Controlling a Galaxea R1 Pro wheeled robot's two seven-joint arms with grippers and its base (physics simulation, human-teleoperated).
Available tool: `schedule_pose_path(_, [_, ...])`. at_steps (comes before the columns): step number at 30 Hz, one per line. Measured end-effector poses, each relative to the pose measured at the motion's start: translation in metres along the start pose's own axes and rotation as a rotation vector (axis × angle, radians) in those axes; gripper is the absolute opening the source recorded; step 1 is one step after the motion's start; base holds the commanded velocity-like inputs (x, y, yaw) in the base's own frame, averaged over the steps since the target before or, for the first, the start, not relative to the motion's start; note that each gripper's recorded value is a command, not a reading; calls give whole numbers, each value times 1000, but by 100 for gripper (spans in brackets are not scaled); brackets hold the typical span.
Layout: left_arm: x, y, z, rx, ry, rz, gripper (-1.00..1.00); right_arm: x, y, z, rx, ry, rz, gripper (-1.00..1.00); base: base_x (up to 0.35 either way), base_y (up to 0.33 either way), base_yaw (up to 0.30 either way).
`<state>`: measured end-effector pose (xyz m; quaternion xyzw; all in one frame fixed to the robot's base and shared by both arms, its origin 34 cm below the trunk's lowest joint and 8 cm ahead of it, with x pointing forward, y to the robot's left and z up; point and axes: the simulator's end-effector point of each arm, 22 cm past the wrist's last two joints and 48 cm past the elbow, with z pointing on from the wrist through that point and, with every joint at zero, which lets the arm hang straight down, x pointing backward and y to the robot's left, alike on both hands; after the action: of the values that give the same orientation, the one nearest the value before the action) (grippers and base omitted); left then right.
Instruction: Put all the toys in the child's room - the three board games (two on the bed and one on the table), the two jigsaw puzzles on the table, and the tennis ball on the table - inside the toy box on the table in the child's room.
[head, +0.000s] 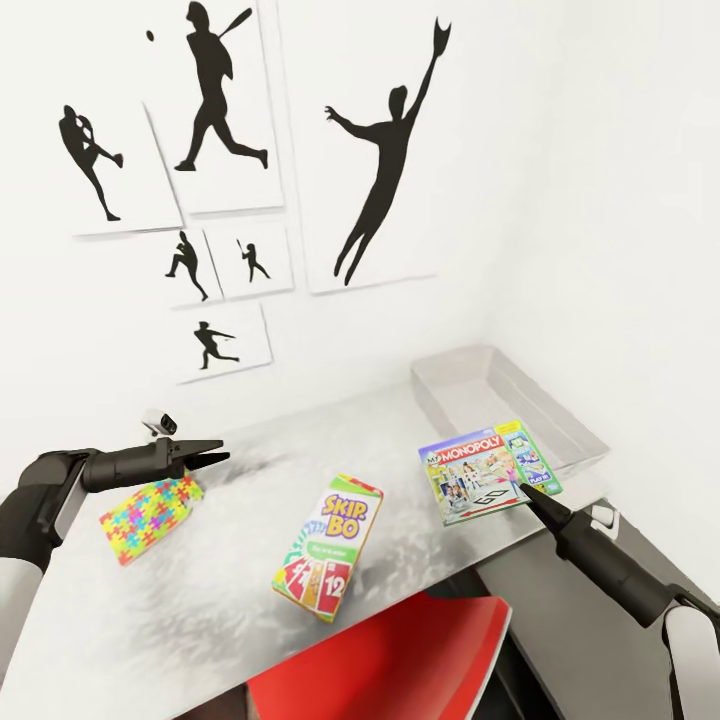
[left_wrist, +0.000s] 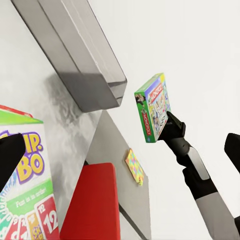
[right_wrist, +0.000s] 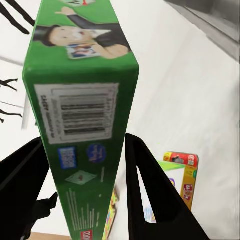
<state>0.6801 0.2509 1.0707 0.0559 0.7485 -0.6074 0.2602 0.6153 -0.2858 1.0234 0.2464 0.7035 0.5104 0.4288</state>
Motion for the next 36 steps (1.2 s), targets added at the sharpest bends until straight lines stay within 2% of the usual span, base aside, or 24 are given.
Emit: schedule_pose_path(36, [0,0,1,2,0,-1,100,-1,0,0,0,-1,-1,-100,41,-5,0])
